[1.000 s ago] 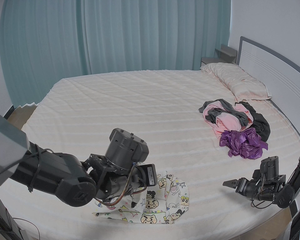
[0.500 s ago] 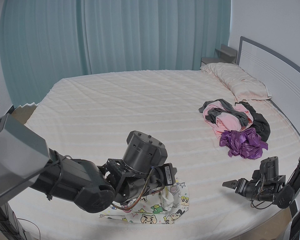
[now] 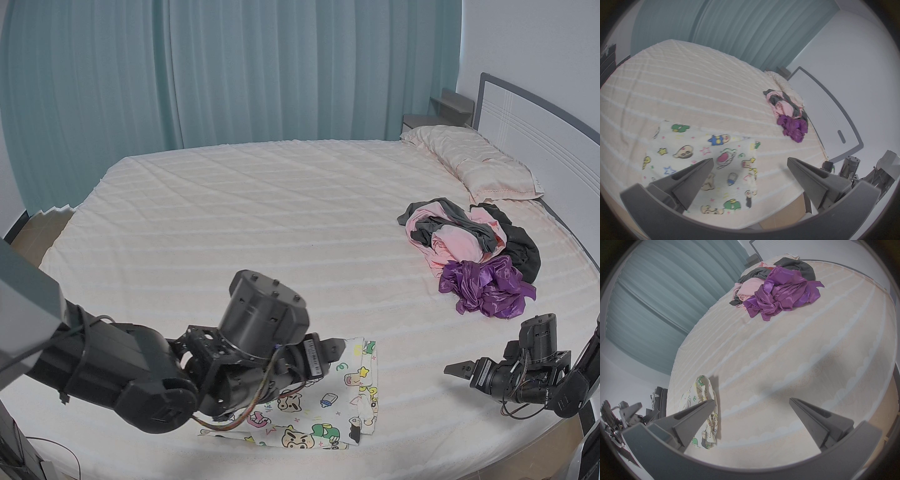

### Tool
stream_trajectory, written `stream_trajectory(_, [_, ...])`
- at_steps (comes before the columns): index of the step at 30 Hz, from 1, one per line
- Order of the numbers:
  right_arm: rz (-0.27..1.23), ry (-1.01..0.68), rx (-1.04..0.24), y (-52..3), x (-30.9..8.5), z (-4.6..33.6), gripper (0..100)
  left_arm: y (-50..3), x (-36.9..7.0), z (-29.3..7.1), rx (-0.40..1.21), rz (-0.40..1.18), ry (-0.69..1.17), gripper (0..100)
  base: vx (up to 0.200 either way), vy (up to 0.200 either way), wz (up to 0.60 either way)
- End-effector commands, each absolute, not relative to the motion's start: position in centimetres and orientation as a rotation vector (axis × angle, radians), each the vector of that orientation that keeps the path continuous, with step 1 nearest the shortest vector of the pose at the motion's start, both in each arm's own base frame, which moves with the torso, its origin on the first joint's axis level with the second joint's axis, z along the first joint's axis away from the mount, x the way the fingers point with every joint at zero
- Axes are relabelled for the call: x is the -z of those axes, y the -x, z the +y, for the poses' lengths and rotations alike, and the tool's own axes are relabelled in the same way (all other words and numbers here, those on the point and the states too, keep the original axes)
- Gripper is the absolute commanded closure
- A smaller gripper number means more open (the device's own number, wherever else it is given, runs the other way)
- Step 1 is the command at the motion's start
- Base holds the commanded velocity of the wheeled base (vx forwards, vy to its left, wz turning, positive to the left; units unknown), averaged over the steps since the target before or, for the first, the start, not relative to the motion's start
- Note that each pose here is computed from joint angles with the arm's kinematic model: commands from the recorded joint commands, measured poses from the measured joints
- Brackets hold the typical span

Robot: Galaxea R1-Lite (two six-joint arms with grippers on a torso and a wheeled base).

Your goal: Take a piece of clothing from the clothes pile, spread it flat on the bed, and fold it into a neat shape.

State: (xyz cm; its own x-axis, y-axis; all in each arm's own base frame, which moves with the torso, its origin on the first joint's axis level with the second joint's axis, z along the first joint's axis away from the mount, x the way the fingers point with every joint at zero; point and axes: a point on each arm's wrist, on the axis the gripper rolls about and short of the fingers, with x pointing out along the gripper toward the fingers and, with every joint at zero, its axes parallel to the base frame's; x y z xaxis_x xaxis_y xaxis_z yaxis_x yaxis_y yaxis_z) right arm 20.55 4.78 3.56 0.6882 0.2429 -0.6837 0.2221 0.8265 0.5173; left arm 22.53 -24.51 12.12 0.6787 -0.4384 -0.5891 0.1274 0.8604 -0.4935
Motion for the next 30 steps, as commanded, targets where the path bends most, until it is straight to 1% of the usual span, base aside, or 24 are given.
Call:
stream_trajectory(1, [0.834,-0.612,-0.018,-20.4,-3.5,4.9,0,-21.8,-12.5,-20.0,0.228,0.768,0.505,0,0.0,0.0,0.0])
stream_trajectory(3, [0.84,-0.611,-0.021,-20.3,-3.4,5.0,0,-21.5,-12.0,-18.3,0.178,0.791,0.56,0,0.0,0.0,0.0])
stream_trajectory(4, [0.841,-0.61,-0.024,-20.3,-3.4,5.0,0,-21.3,-11.9,-17.8,0.169,0.8,0.571,0,-0.2,0.0,0.0])
stream_trajectory(5, [0.841,-0.61,-0.024,-20.3,-3.4,5.0,0,-21.3,-11.9,-17.8,0.169,0.8,0.571,0,-0.2,0.0,0.0])
stream_trajectory(6, [0.846,-0.607,-0.029,-20.2,-3.4,5.2,0,-20.3,-11.3,-15.8,0.169,0.85,0.592,0,-0.2,0.0,0.0])
stream_trajectory(10, [0.851,-0.607,-0.028,-20.1,-3.3,5.2,0,-18.4,-11.0,-12.5,0.231,0.904,0.668,0,-0.2,0.0,0.0])
stream_trajectory(12, [0.855,-0.607,-0.028,-20.1,-3.2,5.2,0,-17.5,-10.9,-11.0,0.237,0.913,0.702,0,-0.2,0.0,0.0])
stream_trajectory(15, [0.863,-0.606,-0.031,-20.1,-3.1,5.3,0,-16.6,-10.2,-9.3,0.222,0.951,0.734,0,0.0,0.0,0.0])
stream_trajectory(21, [0.907,-0.585,-0.045,-19.7,-2.4,6.0,0,-16.9,-9.5,-8.1,0.183,0.975,0.77,0,0.0,0.0,0.0])
stream_trajectory(24, [0.913,-0.581,-0.05,-19.6,-2.3,6.1,0,-17.0,-9.6,-8.1,0.199,0.987,0.787,0,0.0,0.0,0.0])
stream_trajectory(27, [0.904,-0.584,-0.055,-19.6,-2.3,6.1,0,-16.7,-10.1,-7.7,0.249,1.001,0.846,0,0.0,0.0,0.0])
stream_trajectory(30, [0.893,-0.583,-0.071,-19.4,-2.5,6.3,0,-16.7,-10.2,-7.4,0.258,1.004,0.875,0,0.0,0.2,0.0])
